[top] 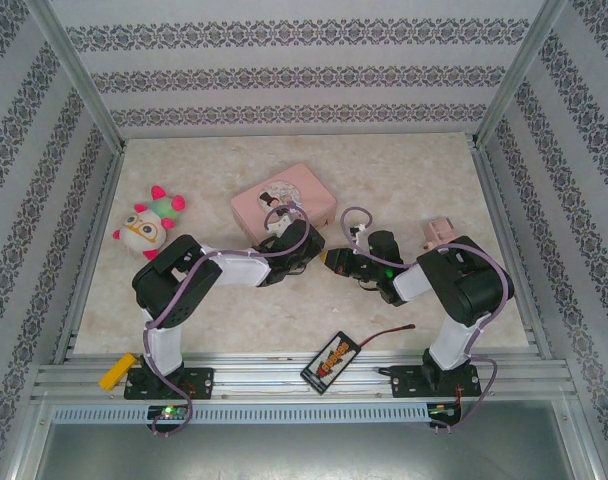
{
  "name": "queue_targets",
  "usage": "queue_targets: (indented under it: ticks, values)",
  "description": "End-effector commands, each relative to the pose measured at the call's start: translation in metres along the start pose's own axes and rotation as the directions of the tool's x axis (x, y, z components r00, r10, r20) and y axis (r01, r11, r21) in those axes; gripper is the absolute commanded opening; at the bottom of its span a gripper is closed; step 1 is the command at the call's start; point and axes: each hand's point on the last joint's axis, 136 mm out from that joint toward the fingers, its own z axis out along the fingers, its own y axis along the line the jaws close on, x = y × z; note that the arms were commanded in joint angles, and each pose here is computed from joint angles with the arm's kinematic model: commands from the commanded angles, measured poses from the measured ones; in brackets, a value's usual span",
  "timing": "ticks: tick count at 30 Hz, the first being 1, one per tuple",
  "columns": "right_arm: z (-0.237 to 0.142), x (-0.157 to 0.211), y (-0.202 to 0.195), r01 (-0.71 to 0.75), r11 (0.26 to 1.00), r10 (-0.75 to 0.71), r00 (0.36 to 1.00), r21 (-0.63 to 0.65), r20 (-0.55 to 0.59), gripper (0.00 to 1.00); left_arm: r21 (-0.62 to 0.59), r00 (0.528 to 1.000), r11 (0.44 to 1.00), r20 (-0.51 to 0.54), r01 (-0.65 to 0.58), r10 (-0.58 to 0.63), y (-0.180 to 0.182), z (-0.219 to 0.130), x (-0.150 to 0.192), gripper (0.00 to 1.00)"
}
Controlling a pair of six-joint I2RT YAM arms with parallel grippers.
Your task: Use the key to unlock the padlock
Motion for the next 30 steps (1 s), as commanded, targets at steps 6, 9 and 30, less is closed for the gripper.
queue_targets:
  ticks: [6,9,30]
  values:
    - [-0.008,0.006,-0.004,0.03,0.999,-0.03,1.0,-0.015,0.0,0.0,0.029,0.992,0.997,-0.103,0.078,-0.074,0.0,-0.005,0.028,0.0]
    - [-0.008,0.009,-0.004,0.036,0.999,-0.036,0.999,-0.019,-0.012,0.0,0.034,0.992,0.996,-0.099,0.078,-0.074,0.0,-0.005,0.027,0.0]
    - [-0.011,-0.004,0.009,0.058,0.99,-0.062,0.998,-0.125,-0.025,0.0,0.052,0.992,0.997,-0.116,0.062,-0.056,-0.002,-0.006,0.03,0.0]
